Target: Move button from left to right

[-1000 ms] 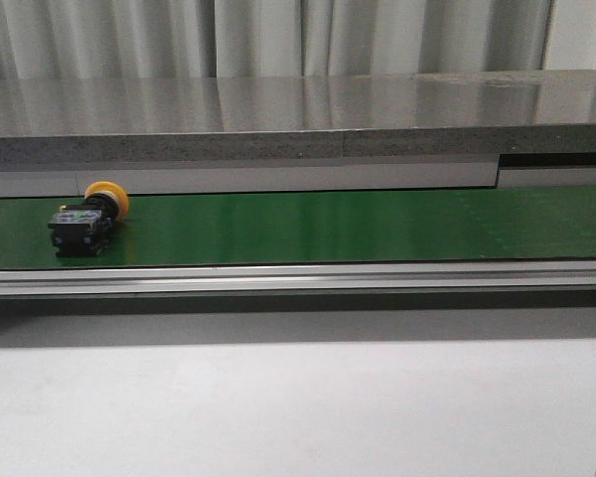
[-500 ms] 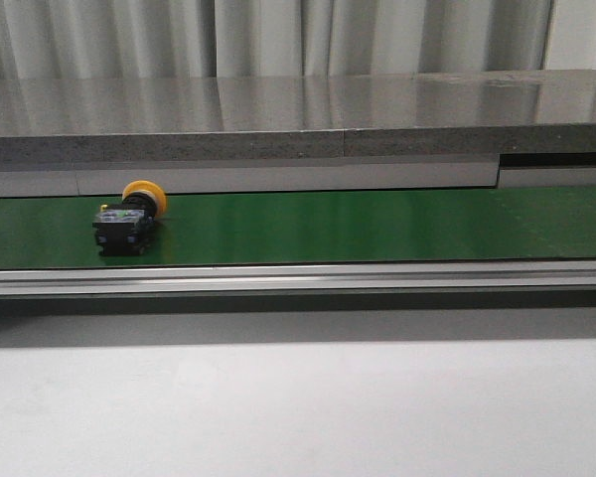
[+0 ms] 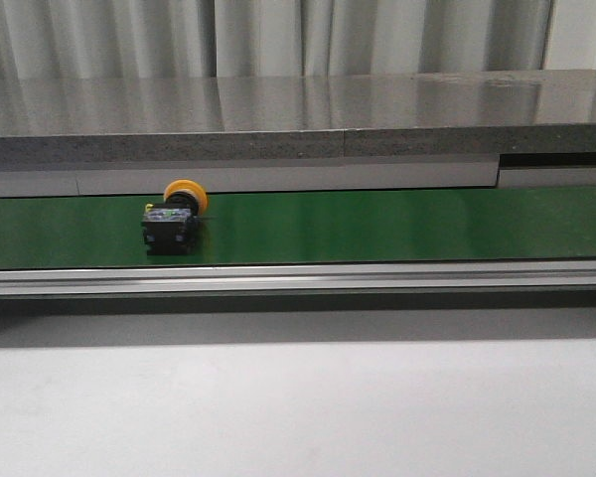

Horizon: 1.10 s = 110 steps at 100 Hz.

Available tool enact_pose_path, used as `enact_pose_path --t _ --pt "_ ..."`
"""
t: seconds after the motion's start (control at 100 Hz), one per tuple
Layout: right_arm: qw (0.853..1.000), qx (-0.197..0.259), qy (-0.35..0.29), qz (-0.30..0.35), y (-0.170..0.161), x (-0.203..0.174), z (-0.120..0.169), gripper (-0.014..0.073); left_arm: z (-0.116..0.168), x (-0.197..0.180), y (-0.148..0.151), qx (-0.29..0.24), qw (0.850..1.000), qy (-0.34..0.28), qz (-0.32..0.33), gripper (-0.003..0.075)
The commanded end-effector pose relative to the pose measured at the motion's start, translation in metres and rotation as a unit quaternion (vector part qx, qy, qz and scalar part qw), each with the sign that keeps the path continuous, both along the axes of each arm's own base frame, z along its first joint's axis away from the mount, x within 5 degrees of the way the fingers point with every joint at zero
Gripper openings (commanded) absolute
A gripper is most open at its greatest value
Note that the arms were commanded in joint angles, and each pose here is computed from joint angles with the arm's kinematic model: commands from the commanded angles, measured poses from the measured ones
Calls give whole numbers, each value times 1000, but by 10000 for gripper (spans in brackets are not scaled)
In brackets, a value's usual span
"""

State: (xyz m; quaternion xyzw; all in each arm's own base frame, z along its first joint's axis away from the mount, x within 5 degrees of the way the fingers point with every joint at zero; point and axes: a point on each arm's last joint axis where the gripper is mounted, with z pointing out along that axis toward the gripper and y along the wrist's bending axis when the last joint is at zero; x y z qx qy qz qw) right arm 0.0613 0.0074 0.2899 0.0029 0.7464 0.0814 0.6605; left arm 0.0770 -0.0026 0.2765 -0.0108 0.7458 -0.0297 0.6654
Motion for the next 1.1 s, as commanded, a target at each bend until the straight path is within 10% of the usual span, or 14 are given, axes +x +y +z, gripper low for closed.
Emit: enact_pose_path --t 0.0,0.72,1.09 --pt "1000 -6 23 -1 1 11 28 -68 16 0 0 -5 999 -49 -2 -20" --pt "952 -4 306 12 20 140 52 -50 16 0 0 -5 999 -49 -2 -20" --pt "945 -5 327 13 21 141 47 548 16 0 0 -5 999 -49 -2 -20"
